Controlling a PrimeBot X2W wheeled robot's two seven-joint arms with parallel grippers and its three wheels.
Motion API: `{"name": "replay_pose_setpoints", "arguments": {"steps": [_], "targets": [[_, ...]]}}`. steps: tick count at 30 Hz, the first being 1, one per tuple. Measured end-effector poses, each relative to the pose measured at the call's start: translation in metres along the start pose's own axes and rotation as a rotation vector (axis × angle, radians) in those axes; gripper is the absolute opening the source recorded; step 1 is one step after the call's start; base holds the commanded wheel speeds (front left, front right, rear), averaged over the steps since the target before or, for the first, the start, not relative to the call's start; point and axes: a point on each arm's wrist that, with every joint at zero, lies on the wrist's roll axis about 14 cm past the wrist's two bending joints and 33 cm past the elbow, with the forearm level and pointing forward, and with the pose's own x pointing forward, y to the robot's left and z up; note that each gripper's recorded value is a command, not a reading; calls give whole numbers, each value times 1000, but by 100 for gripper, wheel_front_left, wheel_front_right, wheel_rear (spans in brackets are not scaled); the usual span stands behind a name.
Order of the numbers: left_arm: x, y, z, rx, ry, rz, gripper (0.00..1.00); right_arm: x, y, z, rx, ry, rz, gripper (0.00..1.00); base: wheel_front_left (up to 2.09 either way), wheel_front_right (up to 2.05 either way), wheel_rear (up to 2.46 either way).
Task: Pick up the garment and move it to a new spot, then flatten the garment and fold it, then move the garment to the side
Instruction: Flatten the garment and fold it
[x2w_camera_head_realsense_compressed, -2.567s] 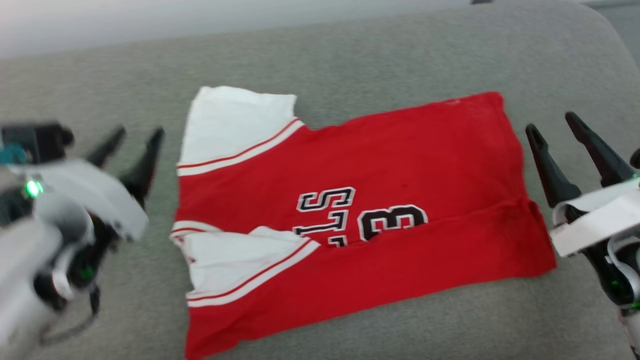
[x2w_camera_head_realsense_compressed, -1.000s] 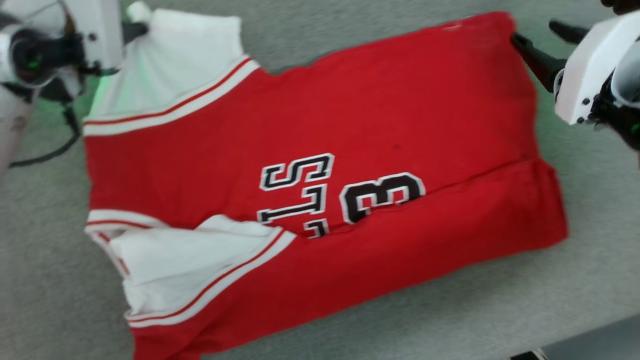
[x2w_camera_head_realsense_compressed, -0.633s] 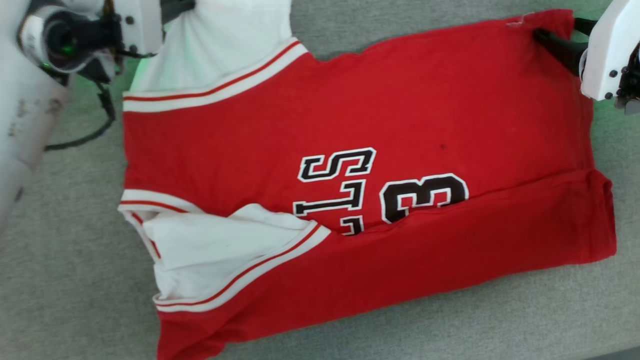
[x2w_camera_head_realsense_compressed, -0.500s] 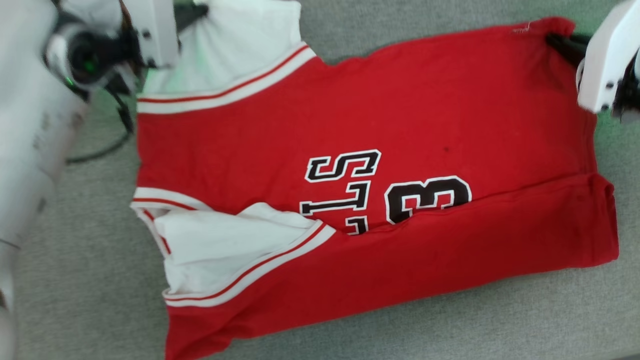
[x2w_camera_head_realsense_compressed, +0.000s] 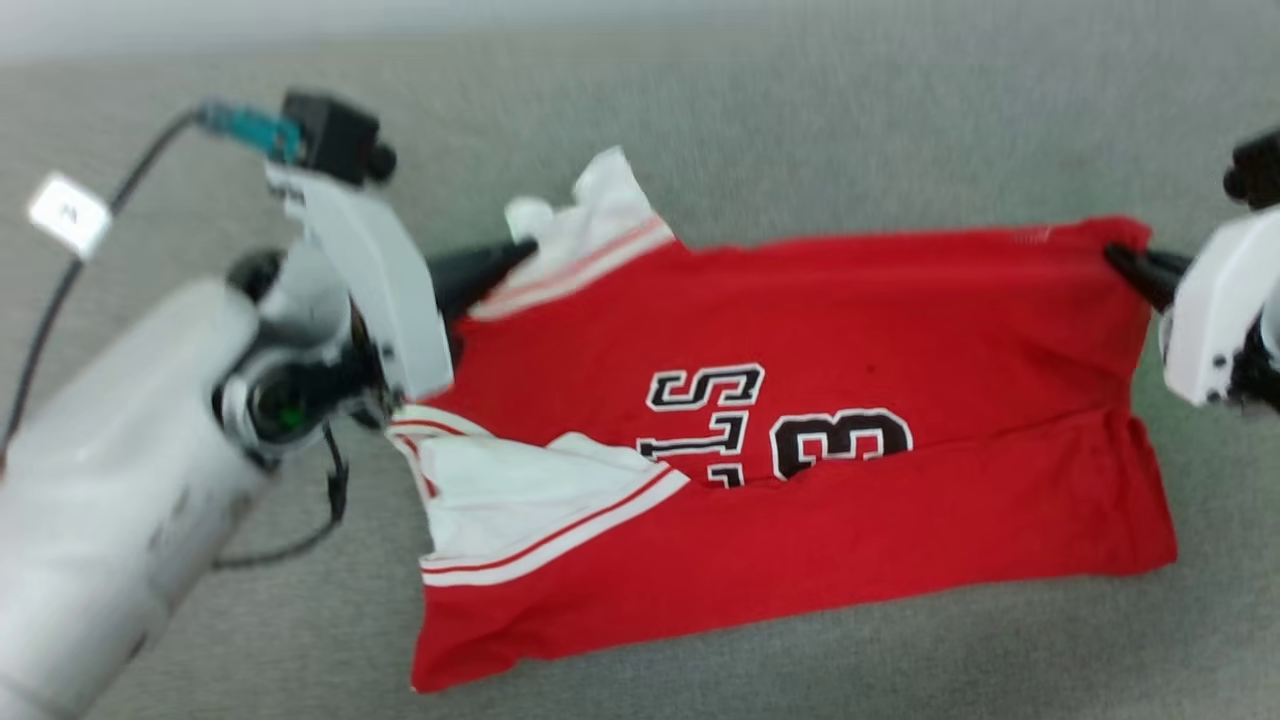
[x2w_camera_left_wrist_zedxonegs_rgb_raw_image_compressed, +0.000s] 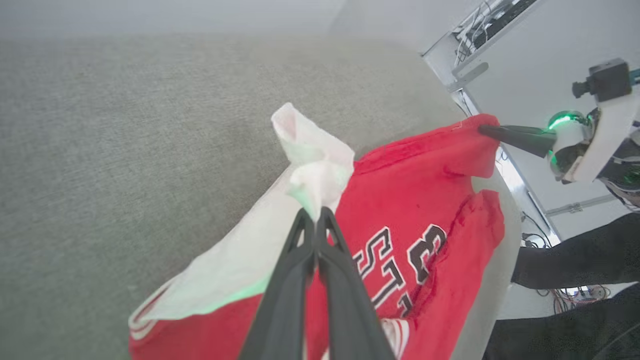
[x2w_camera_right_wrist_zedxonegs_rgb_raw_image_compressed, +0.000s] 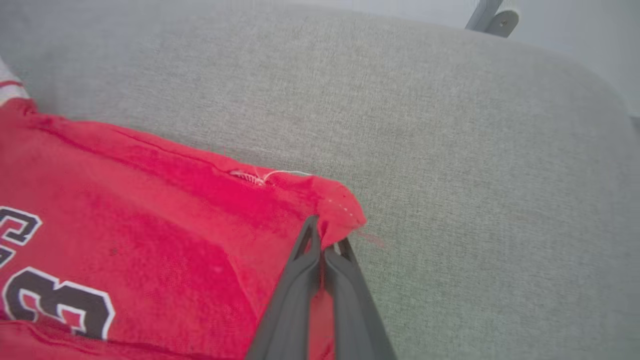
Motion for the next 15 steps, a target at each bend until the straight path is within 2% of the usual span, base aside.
{"name": "replay_pose_setpoints", "arguments": {"steps": [3, 10, 15], "targets": [[-27, -24, 2, 34, -43, -35, 0, -21, 3, 5, -3, -47, 14, 0, 0, 0, 0], [-87, -54, -11, 77, -128, -62, 0, -56, 18, -1, -12, -121, 69, 0, 0, 0, 0], [-115, -48, -48, 31, -141, -29, 0, -59, 28, -22, 7, -124, 105, 0, 0, 0, 0]]}}
